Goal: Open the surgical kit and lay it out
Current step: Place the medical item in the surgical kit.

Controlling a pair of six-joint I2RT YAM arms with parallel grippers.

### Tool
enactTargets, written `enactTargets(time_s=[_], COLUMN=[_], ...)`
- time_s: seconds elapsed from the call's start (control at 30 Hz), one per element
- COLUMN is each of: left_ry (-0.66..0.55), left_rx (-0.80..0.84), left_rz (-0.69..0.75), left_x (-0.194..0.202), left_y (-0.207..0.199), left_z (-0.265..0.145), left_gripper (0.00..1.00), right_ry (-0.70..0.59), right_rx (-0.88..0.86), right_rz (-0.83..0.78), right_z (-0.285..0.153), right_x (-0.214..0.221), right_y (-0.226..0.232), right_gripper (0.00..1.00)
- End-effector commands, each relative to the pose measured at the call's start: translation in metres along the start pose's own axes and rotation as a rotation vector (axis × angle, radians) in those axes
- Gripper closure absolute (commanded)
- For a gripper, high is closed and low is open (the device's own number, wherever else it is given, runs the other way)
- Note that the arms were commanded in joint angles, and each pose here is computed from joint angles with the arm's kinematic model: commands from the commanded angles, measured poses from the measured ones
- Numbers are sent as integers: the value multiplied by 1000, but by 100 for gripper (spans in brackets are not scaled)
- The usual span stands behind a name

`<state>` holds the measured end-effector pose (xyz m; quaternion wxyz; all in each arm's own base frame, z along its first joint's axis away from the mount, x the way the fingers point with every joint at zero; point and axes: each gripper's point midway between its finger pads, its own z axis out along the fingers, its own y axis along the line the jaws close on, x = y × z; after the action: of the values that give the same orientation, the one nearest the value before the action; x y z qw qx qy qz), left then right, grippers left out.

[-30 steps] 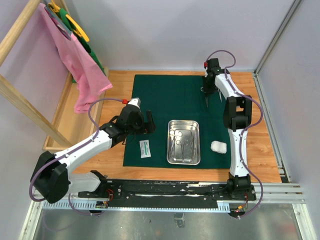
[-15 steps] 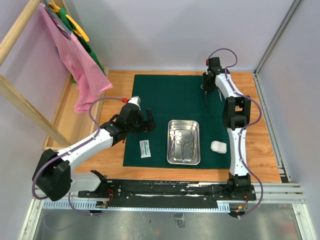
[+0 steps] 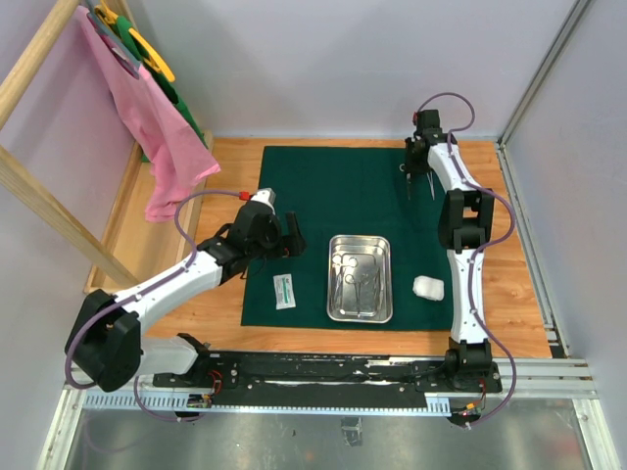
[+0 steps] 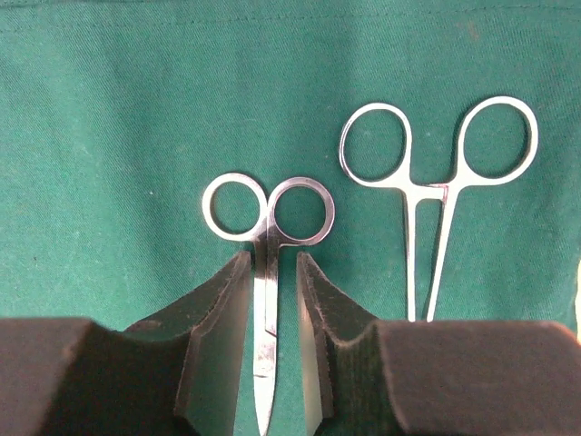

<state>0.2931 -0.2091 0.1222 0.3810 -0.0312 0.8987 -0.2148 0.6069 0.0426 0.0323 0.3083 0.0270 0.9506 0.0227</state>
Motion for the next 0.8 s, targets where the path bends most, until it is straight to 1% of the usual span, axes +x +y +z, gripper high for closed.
enactTargets(time_s=[0.0, 0.17, 0.47, 0.77], left_ry=[-8, -5, 0, 9], left_rx=[2, -4, -14, -17], left_rz=[-7, -9, -9, -12], left_x=[-1, -1, 0, 2], left_y=[2, 4, 8, 10], left_z=[4, 6, 10, 14], left_gripper=[1, 1, 1, 1], right_ry=[33, 17, -12, -20], right_rx=[-30, -64, -120, -126], right_rz=[19, 42, 106, 147], right_z=[17, 23, 36, 44], right_x=[10, 7, 1, 2], right_y=[-1, 5, 12, 12], right_gripper=[73, 74, 72, 72])
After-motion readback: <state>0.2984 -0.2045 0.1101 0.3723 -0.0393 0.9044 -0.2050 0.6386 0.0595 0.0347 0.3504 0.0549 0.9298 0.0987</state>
